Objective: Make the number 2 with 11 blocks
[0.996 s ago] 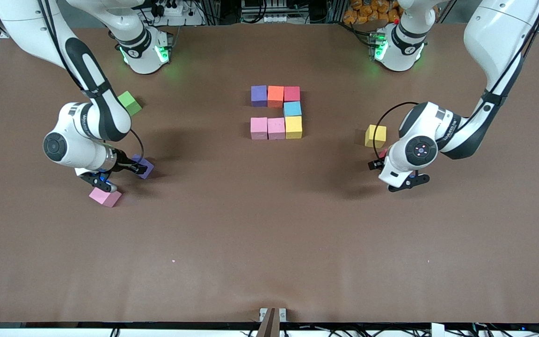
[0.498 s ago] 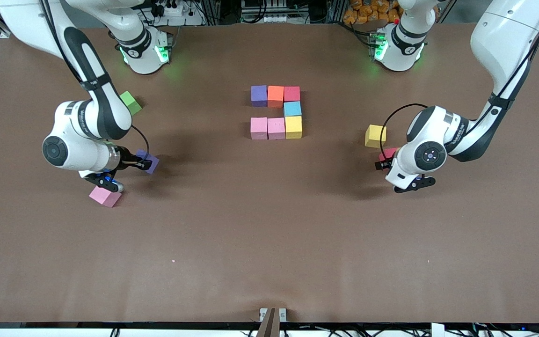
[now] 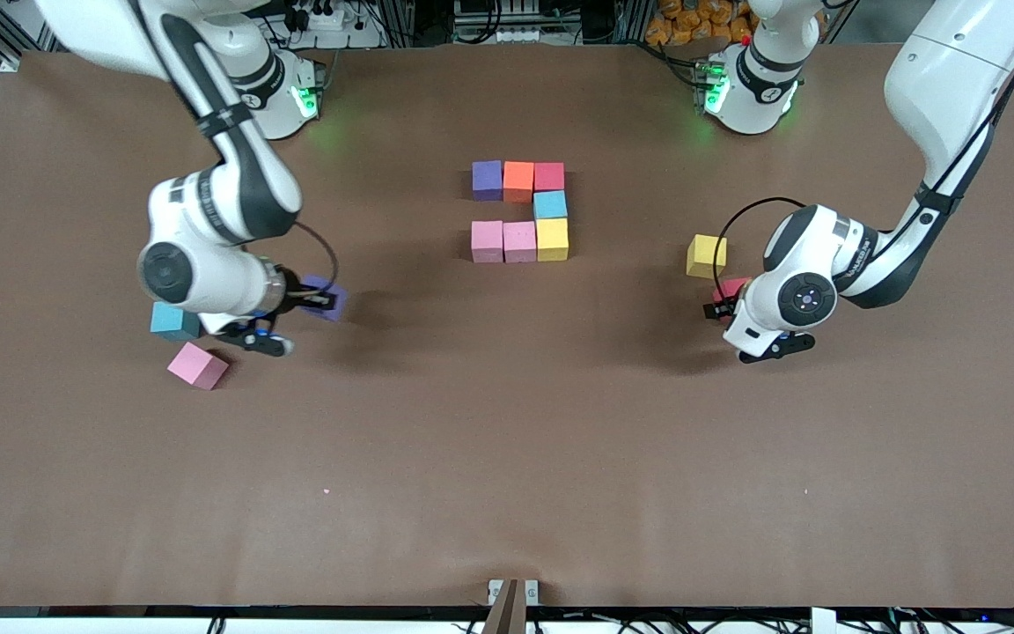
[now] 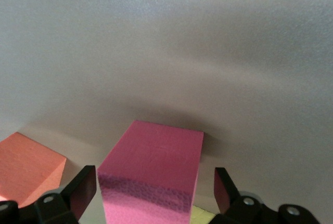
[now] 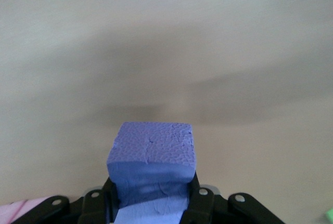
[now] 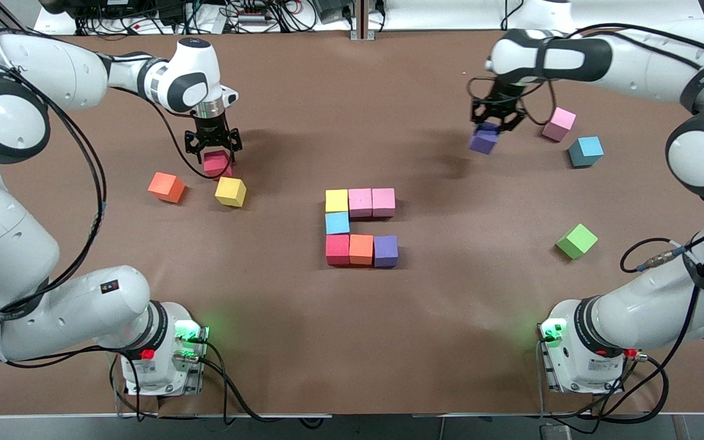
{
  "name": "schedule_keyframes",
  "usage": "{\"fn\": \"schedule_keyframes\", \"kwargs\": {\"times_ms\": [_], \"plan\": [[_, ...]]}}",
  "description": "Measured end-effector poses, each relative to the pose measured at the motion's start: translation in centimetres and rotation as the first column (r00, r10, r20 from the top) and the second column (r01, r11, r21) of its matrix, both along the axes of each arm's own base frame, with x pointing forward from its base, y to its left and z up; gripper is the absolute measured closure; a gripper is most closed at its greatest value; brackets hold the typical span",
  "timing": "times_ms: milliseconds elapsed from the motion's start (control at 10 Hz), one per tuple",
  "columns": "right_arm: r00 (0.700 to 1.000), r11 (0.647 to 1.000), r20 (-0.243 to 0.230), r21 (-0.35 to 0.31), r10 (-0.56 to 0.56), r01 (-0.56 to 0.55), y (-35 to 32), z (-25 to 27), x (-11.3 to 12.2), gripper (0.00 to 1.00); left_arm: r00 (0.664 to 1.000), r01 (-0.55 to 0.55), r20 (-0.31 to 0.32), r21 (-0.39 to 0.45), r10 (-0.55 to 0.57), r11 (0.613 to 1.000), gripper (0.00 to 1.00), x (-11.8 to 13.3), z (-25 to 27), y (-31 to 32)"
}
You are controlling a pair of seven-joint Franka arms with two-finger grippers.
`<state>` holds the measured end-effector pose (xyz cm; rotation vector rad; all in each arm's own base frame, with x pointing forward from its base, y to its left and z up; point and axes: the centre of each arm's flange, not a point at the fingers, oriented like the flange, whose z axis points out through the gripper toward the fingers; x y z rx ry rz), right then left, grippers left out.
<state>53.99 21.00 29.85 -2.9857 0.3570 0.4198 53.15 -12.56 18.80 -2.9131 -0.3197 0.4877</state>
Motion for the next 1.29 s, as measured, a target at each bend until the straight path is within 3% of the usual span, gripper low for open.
{"fn": "schedule_keyframes", "kwargs": {"times_ms": [199,398,598,896,996,1096,1195,1295], "plan": [[0.996,0.997,0.059,0.013,0.073,-0.074,5.3,0.8,-1.2,0.48,1.000,-0.003,-0.007,-0.002,0.003,1.000,0.00,-0.1,-0.3,0.1],[0.983,0.990,0.110,-0.020,0.144,-0.143,10.3,0.3,-3.0,0.48,1.000,-0.001,-0.006,0.002,0.001,1.000,0.00,0.0,-0.4,0.3],[0.980,0.987,0.125,-0.059,0.154,-0.147,15.9,-0.3,-4.7,0.48,1.000,-0.002,-0.006,0.002,0.002,1.000,0.00,0.0,-0.4,0.4],[0.977,0.981,0.102,-0.063,0.187,-0.181,21.5,-3.0,-6.6,0.48,1.000,-0.003,-0.005,0.002,0.003,1.000,0.00,0.0,-0.4,0.4],[0.979,0.982,0.091,-0.067,0.181,-0.175,22.3,-4.0,-6.8,0.48,1.000,-0.002,-0.005,0.002,0.003,1.000,0.11,0.0,-0.4,0.4],[0.982,0.983,0.081,-0.070,0.173,-0.168,22.9,-5.1,-6.7,0.48,1.000,-0.002,-0.004,0.002,0.002,1.000,0.31,0.1,-0.4,0.4],[0.982,0.984,0.075,-0.068,0.172,-0.167,23.4,-5.8,-6.6,0.48,1.000,-0.002,-0.002,0.001,0.002,1.000,0.38,0.1,-0.3,0.3],[0.982,0.983,0.073,-0.062,0.175,-0.171,24.0,-6.0,-6.6,0.48,1.000,-0.002,-0.001,0.001,0.002,1.000,0.38,0.2,-0.3,0.3]]}}
